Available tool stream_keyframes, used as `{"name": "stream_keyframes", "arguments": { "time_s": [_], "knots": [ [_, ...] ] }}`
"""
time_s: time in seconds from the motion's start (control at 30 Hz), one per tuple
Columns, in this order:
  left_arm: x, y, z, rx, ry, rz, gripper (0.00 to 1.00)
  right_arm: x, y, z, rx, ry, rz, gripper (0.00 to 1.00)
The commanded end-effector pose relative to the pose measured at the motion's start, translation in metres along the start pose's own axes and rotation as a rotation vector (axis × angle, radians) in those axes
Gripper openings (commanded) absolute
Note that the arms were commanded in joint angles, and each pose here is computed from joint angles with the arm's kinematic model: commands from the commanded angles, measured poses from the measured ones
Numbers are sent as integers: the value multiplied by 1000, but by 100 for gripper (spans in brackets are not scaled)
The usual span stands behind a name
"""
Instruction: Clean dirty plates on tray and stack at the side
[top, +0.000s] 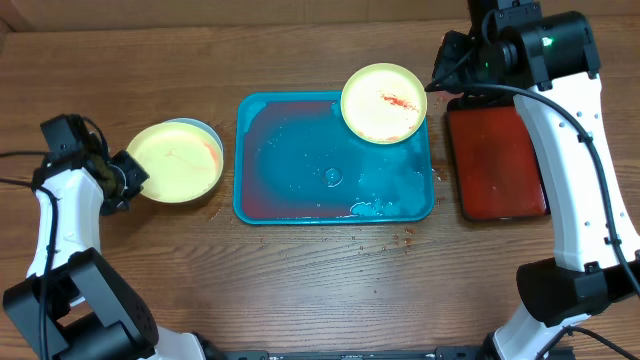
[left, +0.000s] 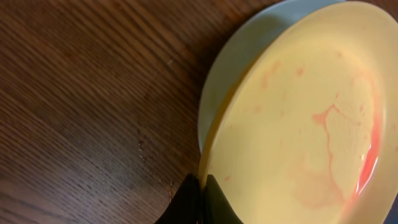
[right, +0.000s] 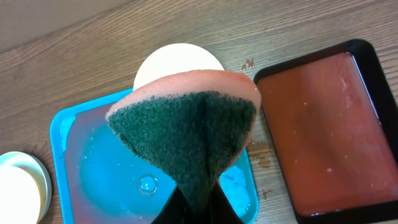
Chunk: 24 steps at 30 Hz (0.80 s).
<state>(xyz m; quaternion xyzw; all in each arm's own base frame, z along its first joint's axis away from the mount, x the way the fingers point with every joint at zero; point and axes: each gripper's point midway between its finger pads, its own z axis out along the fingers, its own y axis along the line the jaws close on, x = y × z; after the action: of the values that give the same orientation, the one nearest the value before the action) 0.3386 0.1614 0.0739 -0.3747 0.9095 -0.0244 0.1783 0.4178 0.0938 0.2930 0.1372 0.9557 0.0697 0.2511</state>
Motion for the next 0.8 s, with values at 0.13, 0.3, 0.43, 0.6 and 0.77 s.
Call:
{"name": "stream_keyframes", "arguments": {
  "time_s": [0.13,0.3,0.43,0.6,0.77],
  "knots": [
    [-2,0,15,41,-55,-99,13,-5,-1,-14,-10,-34,2,4],
    [-4,-9,15,64,-67,-83,41,-5,-1,-14,-12,-31,2,4],
    [-6,-34,7,186,-46,-2,45,-4,0,-14,-16,-30,1,4],
    [-15,-74,-24,260,-35,102,50,-4,0,-14,-17,-30,2,4],
    [-16,-143,-67,297,-84,328,61,-5,1,-14,-18,-34,2,4]
  ]
}}
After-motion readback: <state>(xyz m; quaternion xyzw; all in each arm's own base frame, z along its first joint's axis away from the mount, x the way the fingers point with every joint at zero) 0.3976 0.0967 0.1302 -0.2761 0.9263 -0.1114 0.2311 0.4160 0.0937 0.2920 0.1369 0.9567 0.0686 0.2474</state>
